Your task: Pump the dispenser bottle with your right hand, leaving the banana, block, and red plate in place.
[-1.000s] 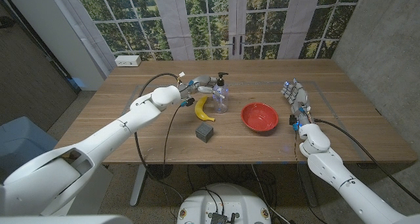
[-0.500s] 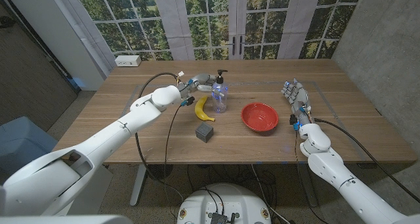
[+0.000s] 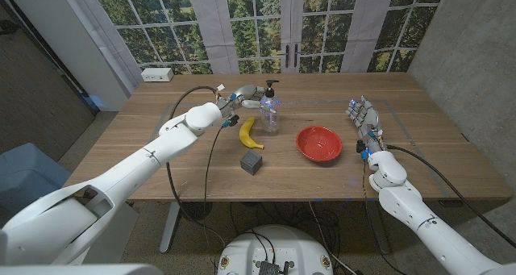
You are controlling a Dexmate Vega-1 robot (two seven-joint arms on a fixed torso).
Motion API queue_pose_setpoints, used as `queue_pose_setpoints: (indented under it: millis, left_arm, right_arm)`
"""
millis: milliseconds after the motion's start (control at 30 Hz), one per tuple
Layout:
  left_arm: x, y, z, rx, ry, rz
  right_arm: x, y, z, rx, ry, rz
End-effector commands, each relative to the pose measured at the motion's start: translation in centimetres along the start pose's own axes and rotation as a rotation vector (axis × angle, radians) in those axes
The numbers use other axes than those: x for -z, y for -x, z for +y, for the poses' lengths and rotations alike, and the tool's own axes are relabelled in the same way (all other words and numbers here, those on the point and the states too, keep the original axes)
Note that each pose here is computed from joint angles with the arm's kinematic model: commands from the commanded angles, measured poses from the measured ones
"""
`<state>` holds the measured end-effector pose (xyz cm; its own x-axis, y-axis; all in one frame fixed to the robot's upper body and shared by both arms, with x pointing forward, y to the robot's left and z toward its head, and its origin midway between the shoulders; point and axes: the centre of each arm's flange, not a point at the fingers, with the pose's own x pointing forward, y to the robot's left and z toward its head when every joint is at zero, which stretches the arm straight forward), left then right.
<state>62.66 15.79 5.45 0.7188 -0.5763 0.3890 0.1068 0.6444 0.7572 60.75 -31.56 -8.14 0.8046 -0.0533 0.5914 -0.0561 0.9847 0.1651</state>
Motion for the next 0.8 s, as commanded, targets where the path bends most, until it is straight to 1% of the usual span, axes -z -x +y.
queue_pose_setpoints:
  millis: [33,233,467,633,800]
  left_arm:
    - [-0.8,0.2,0.4,0.0,-0.021,-0.001]
    - [-1.2,0.4,0.3,0.019,-0.026,-0.001]
    - [-1.5,0.6,0.3,0.045,-0.011,-0.004]
    - [-2.0,0.9,0.1,0.058,-0.023,-0.004]
    - [-2.4,1.2,-0.1,0.064,-0.019,-0.017]
  right_arm:
    - [0.0,-0.1,0.0,-0.005,-0.001,0.0]
    - [-0.1,-0.1,0.1,0.005,0.001,-0.004]
    - [-0.1,0.0,0.2,-0.007,0.003,-0.01]
    - [-0.1,0.0,0.2,-0.003,0.004,-0.011]
    - [0.0,0.0,0.2,-0.009,0.001,-0.013]
